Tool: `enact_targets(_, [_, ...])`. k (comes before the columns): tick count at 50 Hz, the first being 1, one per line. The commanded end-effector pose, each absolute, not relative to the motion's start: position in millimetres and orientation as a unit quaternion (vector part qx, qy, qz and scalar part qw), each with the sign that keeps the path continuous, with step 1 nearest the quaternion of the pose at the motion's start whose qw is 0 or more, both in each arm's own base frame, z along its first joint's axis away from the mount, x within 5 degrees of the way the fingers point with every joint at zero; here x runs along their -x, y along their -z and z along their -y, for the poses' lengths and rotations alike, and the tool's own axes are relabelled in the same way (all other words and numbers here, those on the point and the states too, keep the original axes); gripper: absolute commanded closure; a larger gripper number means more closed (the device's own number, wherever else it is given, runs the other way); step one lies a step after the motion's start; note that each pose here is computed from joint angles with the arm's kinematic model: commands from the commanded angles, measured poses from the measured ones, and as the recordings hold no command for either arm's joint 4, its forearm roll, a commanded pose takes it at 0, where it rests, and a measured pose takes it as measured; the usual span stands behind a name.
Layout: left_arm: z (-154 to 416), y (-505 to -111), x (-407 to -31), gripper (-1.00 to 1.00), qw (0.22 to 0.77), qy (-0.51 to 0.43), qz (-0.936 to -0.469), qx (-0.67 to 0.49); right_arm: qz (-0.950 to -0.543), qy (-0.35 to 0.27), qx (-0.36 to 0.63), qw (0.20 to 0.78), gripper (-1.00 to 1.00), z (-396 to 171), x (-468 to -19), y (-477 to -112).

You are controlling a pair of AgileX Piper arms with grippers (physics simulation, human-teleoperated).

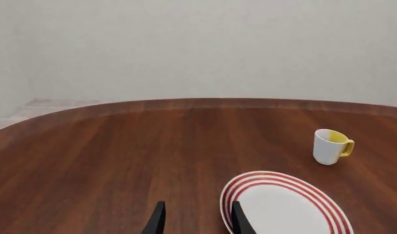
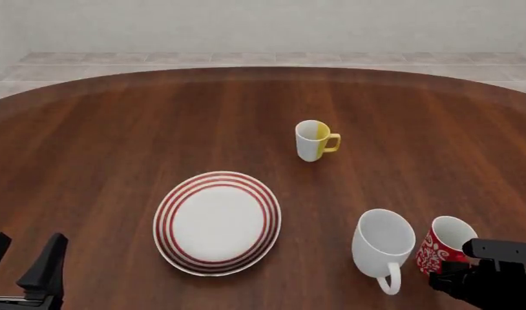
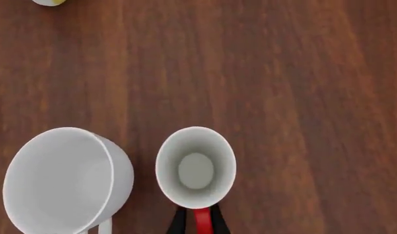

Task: Pick up the red mug and put it on the plate

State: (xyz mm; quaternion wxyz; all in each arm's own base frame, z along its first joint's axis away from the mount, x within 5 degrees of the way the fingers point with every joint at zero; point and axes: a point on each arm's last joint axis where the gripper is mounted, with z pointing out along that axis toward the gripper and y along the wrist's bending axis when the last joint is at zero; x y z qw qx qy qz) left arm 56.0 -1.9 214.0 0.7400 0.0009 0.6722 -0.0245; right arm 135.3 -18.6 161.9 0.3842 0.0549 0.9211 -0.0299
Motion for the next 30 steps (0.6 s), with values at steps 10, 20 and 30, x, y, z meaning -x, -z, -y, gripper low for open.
enact_targets(10, [1.6,-214.4,-56.0,-1.0,0.741,0.024,-0.671,0.003,-0.918,0.026,-0.054,0.393,1.0,17.6,-139.1,-169.9])
enact_targets(20, [1.7,-214.4,-56.0,-1.0,0.741,0.025,-0.671,0.002,-0.909,0.033,-0.022,0.415,1.0,15.0,-145.6,-195.7])
enact_targets(30, [1.5,-214.5,-56.0,-1.0,0.742,0.025,-0.67,0.004,-0.902,0.04,0.012,0.431,1.0,12.6,-160.7,-217.4])
